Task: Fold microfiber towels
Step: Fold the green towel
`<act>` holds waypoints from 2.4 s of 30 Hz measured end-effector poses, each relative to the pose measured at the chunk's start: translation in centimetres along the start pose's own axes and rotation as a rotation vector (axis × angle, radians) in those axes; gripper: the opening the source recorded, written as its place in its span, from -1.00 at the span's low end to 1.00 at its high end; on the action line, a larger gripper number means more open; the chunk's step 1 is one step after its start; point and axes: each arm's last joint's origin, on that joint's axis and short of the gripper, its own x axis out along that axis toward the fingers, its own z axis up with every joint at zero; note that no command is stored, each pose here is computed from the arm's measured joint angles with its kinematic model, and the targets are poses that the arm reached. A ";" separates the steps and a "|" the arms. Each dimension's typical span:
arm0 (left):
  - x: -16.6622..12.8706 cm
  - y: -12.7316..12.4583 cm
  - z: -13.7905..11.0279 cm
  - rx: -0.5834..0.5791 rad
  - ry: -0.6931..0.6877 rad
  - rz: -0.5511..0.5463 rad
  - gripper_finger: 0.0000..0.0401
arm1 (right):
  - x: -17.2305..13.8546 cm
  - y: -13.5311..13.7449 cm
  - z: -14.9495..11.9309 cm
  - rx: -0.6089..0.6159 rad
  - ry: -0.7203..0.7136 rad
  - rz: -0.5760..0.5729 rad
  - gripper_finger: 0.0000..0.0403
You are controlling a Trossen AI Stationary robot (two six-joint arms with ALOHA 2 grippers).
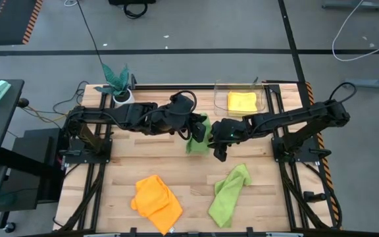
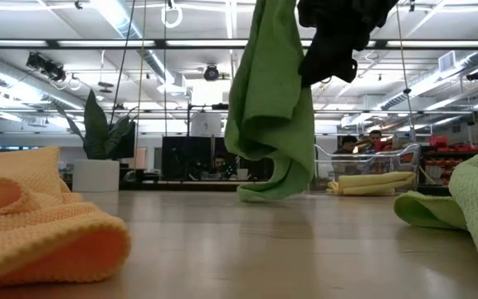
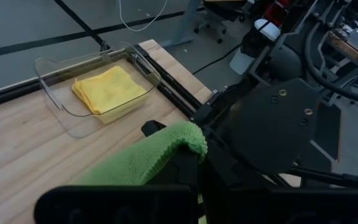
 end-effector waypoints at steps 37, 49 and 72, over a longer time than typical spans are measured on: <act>-1.0 -0.3 0.8 -0.014 0.001 -0.090 -0.97 | 0.1 -0.4 1.4 -0.086 -0.104 0.047 -0.40; -0.9 -0.2 1.1 -0.001 -0.010 -0.105 -0.97 | 0.3 0.5 1.0 -0.069 -0.095 0.071 -0.95; 0.0 1.2 2.1 0.019 -0.019 -0.052 -0.97 | -1.4 4.4 -2.3 -0.112 -0.037 0.016 -0.99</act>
